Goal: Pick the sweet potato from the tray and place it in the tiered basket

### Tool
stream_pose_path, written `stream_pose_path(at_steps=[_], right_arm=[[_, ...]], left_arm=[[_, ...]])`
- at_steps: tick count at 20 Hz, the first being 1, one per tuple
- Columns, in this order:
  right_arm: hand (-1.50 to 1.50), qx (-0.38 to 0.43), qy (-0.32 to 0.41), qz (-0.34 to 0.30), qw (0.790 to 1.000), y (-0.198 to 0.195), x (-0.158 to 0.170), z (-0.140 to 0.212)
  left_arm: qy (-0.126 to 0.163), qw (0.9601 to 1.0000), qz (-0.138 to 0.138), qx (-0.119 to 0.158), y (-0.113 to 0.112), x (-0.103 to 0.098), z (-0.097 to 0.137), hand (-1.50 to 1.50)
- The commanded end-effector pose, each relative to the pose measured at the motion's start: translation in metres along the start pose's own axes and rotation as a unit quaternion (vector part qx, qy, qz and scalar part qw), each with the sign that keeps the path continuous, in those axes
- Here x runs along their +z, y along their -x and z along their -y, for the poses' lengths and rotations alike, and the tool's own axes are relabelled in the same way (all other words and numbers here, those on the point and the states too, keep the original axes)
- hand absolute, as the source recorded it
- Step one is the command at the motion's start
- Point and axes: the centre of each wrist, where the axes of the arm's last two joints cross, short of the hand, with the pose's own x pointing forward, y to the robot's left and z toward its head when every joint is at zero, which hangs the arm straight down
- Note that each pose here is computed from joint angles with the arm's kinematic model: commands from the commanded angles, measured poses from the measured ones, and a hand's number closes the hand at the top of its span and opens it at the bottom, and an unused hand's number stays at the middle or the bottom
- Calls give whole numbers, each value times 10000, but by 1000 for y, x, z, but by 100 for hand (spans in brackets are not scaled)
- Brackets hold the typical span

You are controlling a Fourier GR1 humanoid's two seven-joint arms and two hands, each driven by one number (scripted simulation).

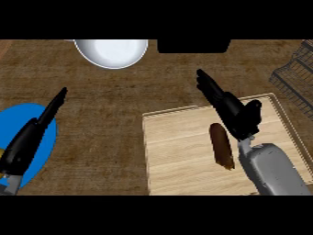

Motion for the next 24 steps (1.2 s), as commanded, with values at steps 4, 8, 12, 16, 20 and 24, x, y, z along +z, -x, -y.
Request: stream_pose_path(at_steps=[4, 8, 12, 16, 20, 24], right_arm=[[150, 970, 1825, 314, 9779, -22, 18, 4], [150, 2387, 3591, -763, 8990, 17, 58, 88], [-150, 2449, 5076, -277, 8256, 15, 78, 79], [-150, 2917, 4975, -378, 8161, 10, 95, 40], [-150, 3523, 4251, -1521, 8198, 11, 106, 24], [-150, 4155, 3618, -2485, 7967, 2, 110, 11]], left_arm=[[-1112, 9925, -440, 240, 14, -2, -21, 0], [-1416, 9849, -928, 354, 33, 6, -23, 0], [-1701, 9774, -1101, 595, 44, 9, -25, 0], [-1691, 9779, -1064, 616, 47, 7, -21, 0], [-1525, 9815, -958, 654, 37, 3, -15, 0], [-1542, 9823, -856, 639, 31, -4, -16, 0]])
